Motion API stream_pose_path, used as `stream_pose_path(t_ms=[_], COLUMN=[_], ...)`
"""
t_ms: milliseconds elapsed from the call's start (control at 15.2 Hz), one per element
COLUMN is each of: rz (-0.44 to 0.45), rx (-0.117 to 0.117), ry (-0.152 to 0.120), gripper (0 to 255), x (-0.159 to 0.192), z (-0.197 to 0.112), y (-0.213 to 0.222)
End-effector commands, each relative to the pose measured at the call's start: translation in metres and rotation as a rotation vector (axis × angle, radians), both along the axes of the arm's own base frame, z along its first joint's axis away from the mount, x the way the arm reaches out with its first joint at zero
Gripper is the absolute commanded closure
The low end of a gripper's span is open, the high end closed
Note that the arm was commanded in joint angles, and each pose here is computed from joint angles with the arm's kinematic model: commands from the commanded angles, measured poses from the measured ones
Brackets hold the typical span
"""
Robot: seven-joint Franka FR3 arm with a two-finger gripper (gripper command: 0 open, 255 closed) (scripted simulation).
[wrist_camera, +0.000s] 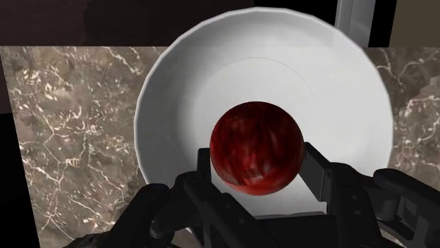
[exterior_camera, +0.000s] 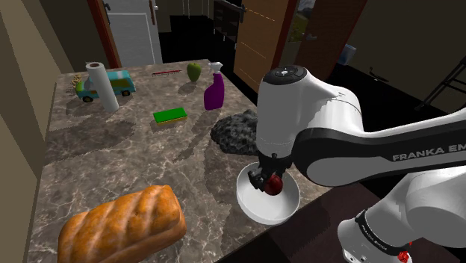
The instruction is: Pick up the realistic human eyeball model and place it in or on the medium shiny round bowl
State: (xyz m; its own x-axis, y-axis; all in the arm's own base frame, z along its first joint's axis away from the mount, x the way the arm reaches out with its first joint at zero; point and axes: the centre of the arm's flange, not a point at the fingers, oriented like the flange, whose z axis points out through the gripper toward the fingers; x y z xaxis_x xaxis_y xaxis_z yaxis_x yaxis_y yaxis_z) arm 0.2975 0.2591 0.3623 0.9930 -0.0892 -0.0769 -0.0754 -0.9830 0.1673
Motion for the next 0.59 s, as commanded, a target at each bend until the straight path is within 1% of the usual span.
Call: stream_pose_path(t_ms=[0,198,264,528], rz=[0.0,0.0,0.0,0.0], rx=[0.0,0.0,0.0,0.0], ry=[0.0,0.0,0.0,0.0], gripper=[255,255,0,0], x=[0.0,0.0,0.0,0.0], z=[-0.0004,-0.0004,-0.0004,-0.0004], y=[-0.0001,-0.0001,-0.0001,-0.0001])
